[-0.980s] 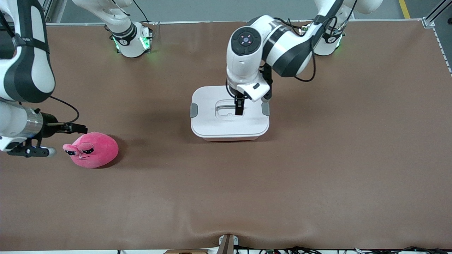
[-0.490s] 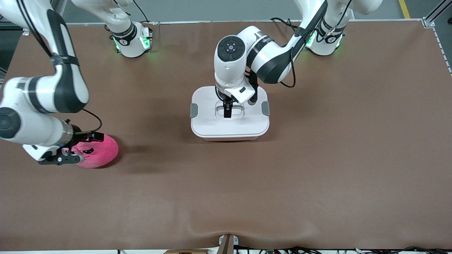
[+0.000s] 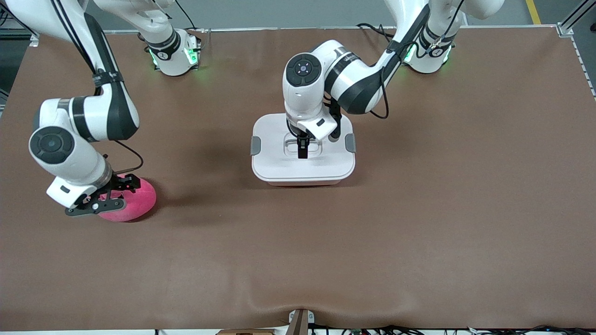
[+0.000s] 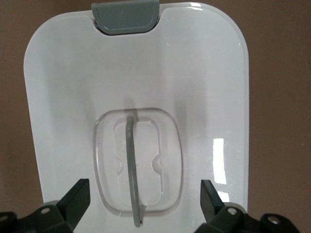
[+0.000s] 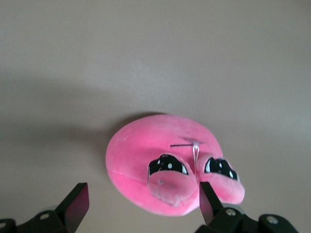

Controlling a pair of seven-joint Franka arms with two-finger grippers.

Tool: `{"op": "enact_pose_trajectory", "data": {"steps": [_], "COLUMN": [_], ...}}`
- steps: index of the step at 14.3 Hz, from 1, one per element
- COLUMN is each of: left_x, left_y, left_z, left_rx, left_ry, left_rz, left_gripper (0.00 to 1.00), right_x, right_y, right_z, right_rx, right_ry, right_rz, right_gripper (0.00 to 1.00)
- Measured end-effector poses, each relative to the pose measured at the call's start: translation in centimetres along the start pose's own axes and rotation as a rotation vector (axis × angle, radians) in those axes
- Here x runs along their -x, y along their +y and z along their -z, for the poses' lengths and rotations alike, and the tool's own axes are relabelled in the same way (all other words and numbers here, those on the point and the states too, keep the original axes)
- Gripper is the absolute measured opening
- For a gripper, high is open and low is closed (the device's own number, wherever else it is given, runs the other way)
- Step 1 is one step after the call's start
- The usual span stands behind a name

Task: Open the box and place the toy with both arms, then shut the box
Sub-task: 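Grasp the lid handle with the left gripper while the right gripper grasps the toy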

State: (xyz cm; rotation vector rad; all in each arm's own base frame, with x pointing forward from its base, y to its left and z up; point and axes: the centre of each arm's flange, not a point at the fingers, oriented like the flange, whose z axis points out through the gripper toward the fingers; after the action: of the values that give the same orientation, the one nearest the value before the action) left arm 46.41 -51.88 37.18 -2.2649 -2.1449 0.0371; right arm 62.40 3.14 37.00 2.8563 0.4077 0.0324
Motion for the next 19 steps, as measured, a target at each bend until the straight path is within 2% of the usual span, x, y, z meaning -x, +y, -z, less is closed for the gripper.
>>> {"op": "enact_pose_trajectory", "data": {"steps": [3,7,9,11,12,13,14,15,16,17,18,19], "left_x": [0.2,0.4,0.6,0.7,0.7,0.5,0.4,0.3,0.2,0.1,0.0,0.0], "left_y": [-0.8,-1.4,-1.5,-1.6,-1.7,-1.8,-1.9,-2.0,-2.1,-2.1,-2.2,-2.2], "left_z": [-1.4,-2.5,-2.6,-2.7,-2.8,-3.0,-3.1,-3.1,-3.0,-3.0,-3.0,-2.9], "left_rx": [0.001,0.001,0.011,0.015,0.015,0.019,0.021,0.022,0.022,0.022,0.022,0.024], "left_ry": [0.022,0.024,0.017,0.013,0.018,0.025,0.031,0.035,0.037,0.038,0.038,0.037], "left_rz": [0.010,0.013,0.010,0.008,0.005,0.001,-0.002,-0.004,-0.004,-0.005,-0.005,-0.005], "left_gripper": [1.00,1.00,0.96,0.78,0.78,0.73,0.63,0.50,0.40,0.31,0.20,0.14], "right_x": [2.2,3.8,3.7,3.7,3.7,3.8,3.8,3.8,3.8,3.8,3.8,3.8], "right_y": [1.4,2.7,2.5,2.3,2.1,2.0,2.0,1.9,1.9,1.9,1.9,1.9], "right_z": [-2.4,-4.7,-4.6,-4.6,-4.7,-4.8,-4.8,-4.8,-4.8,-4.8,-4.9,-4.9], "right_rx": [-0.004,-0.011,-0.012,-0.013,-0.014,-0.015,-0.015,-0.016,-0.016,-0.016,-0.016,-0.016], "right_ry": [0.052,0.057,0.061,0.060,0.059,0.058,0.057,0.057,0.057,0.057,0.056,0.056], "right_rz": [0.078,0.134,0.144,0.150,0.153,0.155,0.157,0.157,0.157,0.158,0.158,0.158], "right_gripper": [1.00,1.00,1.00,1.00,1.00,0.93,0.93,0.89,0.79,0.76,0.76,0.76]}}
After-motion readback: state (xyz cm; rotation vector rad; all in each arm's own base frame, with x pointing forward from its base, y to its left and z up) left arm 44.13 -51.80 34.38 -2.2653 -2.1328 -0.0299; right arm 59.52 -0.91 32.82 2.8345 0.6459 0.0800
